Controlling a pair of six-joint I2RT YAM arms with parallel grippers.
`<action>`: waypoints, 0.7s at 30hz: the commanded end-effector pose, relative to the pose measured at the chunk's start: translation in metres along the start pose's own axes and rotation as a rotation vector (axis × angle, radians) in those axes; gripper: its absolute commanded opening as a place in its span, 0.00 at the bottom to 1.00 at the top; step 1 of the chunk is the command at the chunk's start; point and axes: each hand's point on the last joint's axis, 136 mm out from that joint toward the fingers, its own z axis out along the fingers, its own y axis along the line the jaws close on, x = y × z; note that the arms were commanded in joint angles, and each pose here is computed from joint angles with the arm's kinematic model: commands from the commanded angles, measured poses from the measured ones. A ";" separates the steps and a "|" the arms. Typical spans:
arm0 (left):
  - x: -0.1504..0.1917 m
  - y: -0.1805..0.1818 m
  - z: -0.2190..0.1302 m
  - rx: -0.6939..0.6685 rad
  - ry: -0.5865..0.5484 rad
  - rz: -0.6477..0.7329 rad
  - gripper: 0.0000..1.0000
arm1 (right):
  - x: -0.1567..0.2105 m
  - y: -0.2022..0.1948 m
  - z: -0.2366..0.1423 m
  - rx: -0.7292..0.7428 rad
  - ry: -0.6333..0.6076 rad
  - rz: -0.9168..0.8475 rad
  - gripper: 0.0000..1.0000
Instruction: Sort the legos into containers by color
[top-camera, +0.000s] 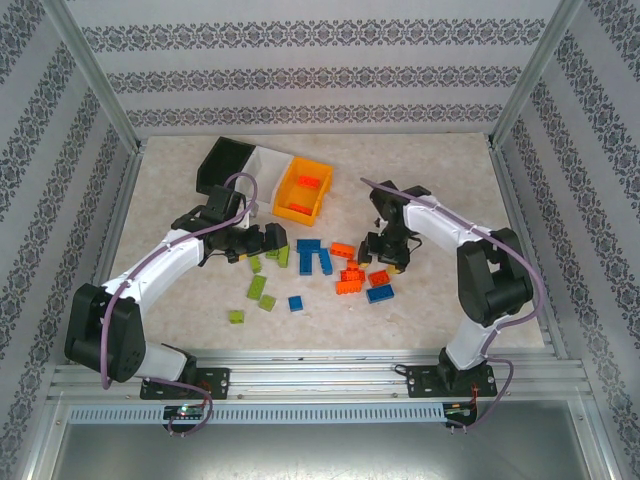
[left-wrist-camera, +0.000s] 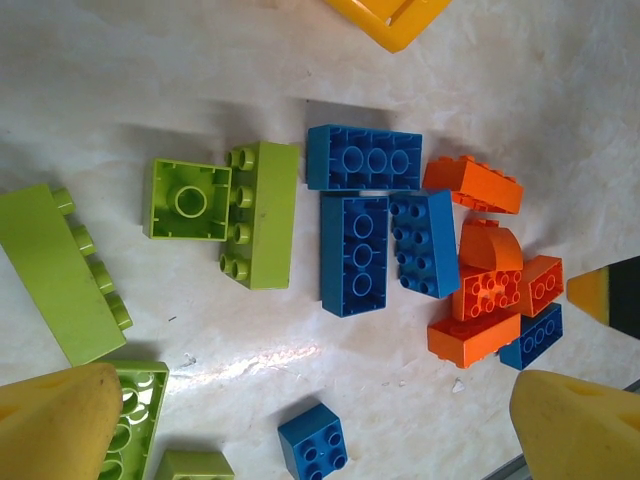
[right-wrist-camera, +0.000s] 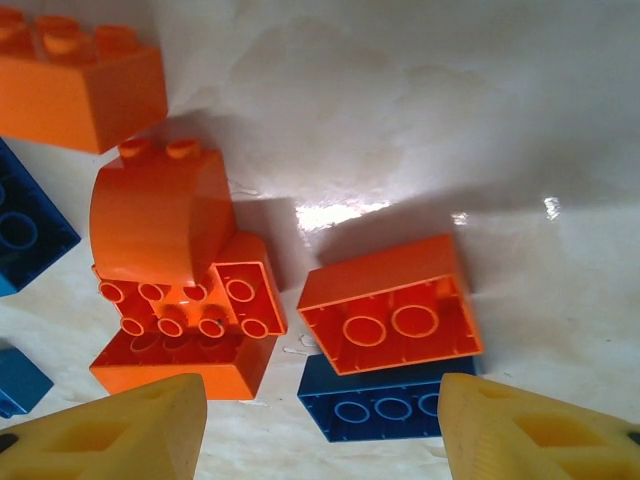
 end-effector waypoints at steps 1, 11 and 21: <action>-0.005 -0.001 -0.011 -0.010 -0.024 0.040 1.00 | -0.001 -0.008 0.013 0.062 0.000 -0.025 0.64; 0.001 0.006 -0.018 -0.010 -0.027 0.034 1.00 | 0.003 -0.023 0.024 0.132 0.008 -0.032 0.64; 0.003 0.007 -0.021 -0.001 -0.023 0.034 1.00 | 0.000 -0.028 0.043 0.166 0.031 -0.017 0.63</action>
